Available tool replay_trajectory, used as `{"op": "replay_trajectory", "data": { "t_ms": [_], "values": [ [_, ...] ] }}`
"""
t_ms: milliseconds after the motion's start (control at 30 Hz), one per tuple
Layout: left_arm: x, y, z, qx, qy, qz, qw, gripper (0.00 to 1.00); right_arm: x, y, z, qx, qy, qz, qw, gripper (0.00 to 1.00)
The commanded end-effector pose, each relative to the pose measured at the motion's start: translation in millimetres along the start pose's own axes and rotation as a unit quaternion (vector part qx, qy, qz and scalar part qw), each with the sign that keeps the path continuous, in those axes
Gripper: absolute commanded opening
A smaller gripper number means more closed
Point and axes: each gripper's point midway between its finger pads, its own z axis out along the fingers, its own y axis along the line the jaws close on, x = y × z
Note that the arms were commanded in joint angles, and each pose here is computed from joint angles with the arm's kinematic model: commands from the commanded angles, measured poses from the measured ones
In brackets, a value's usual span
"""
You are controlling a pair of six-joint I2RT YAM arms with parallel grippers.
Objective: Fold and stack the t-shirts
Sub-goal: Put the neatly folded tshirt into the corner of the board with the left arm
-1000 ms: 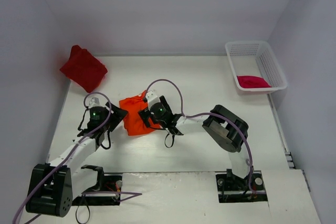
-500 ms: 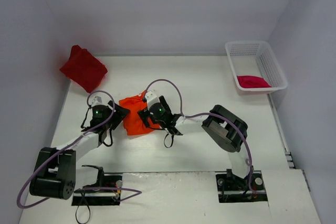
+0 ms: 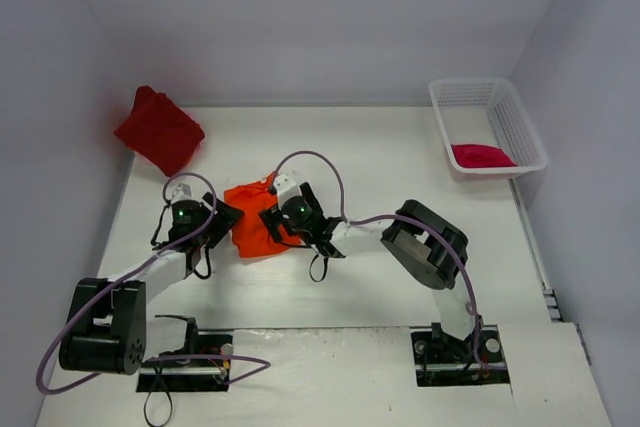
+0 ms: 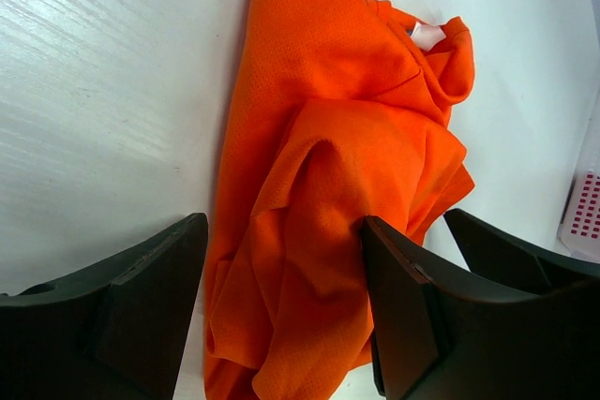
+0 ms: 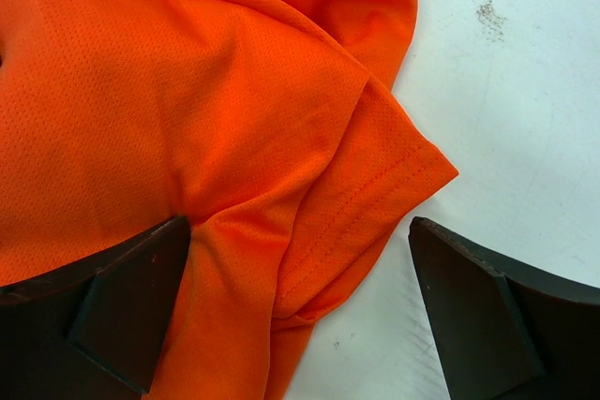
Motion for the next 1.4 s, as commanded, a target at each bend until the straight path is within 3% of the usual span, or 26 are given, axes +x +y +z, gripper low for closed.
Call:
{"op": "replay_trajectory", "data": {
  "t_ms": [0, 1367],
  "values": [
    [-7.0, -5.9, 2.4, 0.015, -0.009, 0.018, 1.000, 0.61, 24.8, 2.9, 0.6, 0.004, 0.038, -0.020, 0.999, 1.00],
    [37.5, 20.2, 30.0, 0.030, 0.060, 0.000, 0.998, 0.57, 34.5, -3.0, 9.6, 0.018, 0.040, -0.027, 0.999, 1.00]
  ]
}}
